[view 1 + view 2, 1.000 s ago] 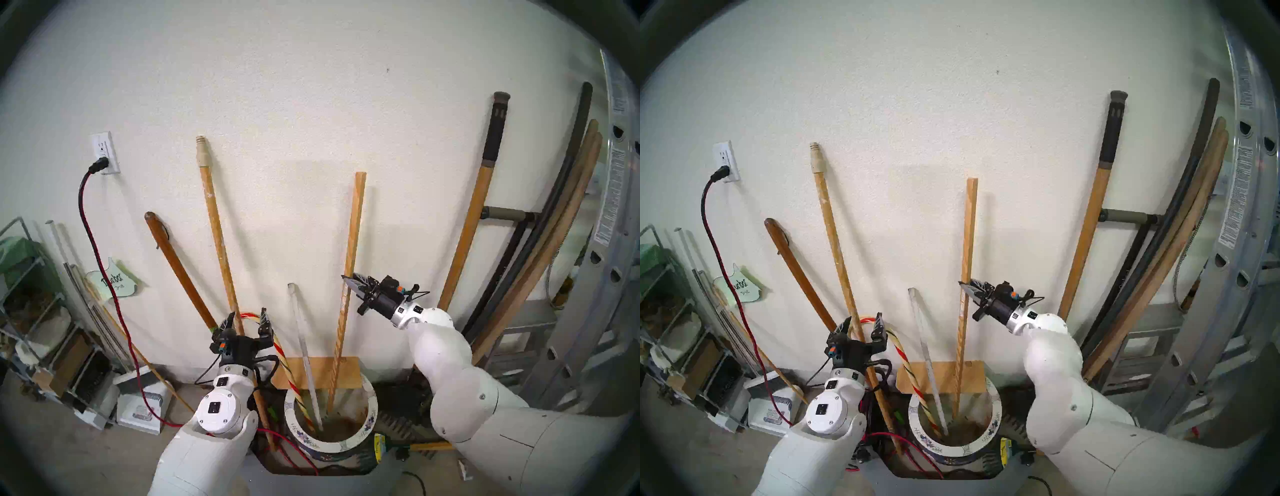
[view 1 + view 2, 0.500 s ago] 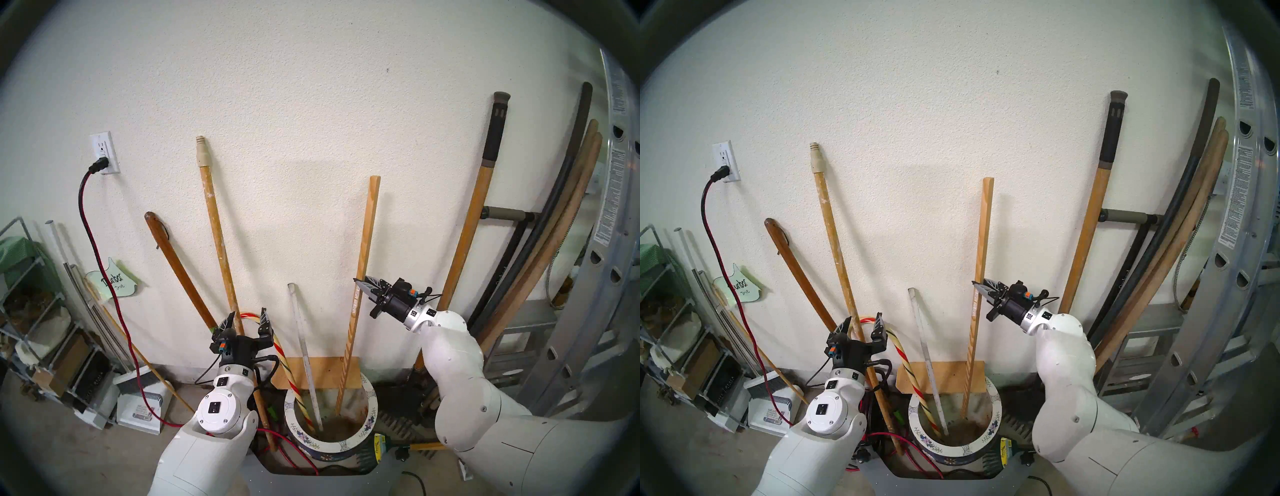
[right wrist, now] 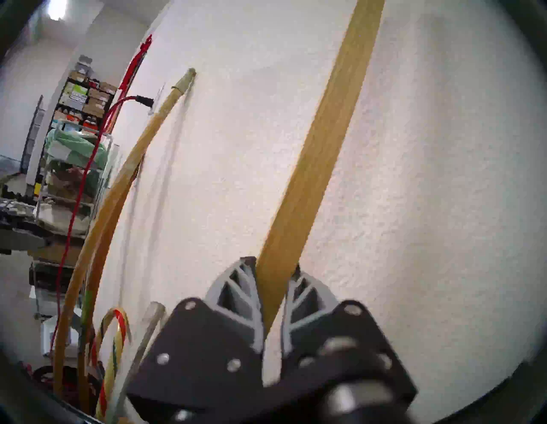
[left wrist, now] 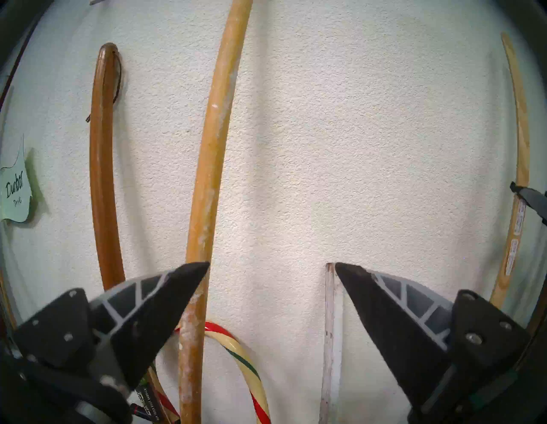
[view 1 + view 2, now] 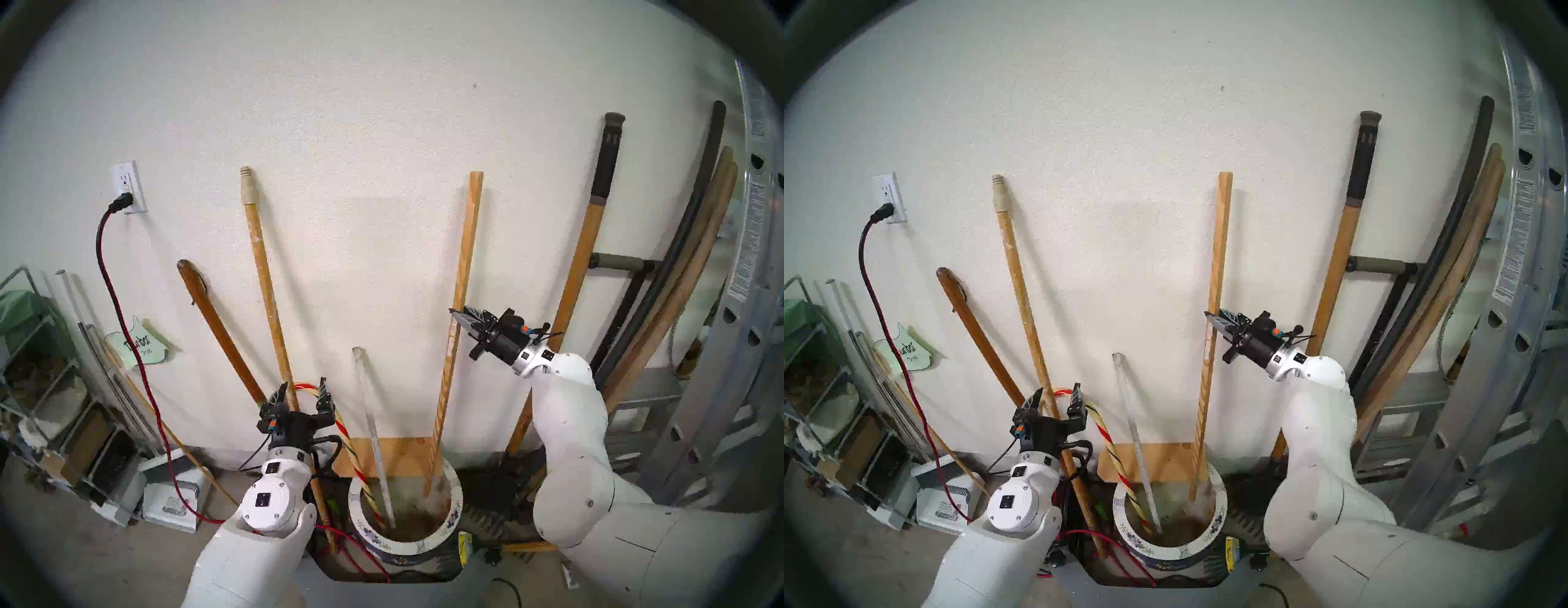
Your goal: Take wooden sticks or brooms out of the pot
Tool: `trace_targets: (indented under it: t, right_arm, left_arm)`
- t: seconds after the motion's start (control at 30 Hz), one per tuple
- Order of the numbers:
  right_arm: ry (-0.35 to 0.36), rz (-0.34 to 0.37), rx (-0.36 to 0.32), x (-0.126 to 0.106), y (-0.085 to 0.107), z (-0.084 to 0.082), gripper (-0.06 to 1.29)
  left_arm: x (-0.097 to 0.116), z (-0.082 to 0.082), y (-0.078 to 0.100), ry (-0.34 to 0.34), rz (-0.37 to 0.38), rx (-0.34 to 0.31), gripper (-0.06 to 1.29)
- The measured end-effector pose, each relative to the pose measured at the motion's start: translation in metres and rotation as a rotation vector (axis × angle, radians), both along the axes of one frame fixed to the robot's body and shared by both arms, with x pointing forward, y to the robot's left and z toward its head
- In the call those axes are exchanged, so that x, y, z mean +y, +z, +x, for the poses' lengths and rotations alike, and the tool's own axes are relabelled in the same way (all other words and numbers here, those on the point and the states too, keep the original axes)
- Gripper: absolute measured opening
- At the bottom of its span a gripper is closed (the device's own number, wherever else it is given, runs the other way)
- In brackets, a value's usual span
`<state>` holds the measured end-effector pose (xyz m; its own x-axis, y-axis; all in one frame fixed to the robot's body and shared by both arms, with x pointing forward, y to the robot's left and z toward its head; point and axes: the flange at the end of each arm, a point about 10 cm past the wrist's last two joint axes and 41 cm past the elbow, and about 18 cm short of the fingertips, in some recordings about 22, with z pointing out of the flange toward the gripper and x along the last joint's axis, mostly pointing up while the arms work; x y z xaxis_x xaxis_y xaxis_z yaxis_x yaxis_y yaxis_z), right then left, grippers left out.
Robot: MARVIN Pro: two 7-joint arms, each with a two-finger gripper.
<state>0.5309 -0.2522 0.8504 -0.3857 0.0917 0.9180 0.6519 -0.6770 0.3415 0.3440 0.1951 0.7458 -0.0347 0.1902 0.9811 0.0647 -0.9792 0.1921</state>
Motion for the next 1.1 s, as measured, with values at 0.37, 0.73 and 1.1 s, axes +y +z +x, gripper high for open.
trace_targets:
  t: [0.37, 0.73, 1.1]
  right_arm:
    - [0.013, -0.022, -0.105, -0.011, 0.058, 0.003, 0.07]
    - [0.057, -0.054, -0.138, -0.03, 0.099, -0.014, 0.07]
    - [0.028, -0.033, -0.096, -0.069, 0.117, -0.046, 0.07]
  left_arm:
    - [0.0, 0.0, 0.0, 0.0, 0.001, 0.0, 1.22]
    - [0.0, 0.0, 0.0, 0.001, 0.002, -0.001, 1.22]
    - [0.0, 0.0, 0.0, 0.002, 0.002, 0.0, 1.22]
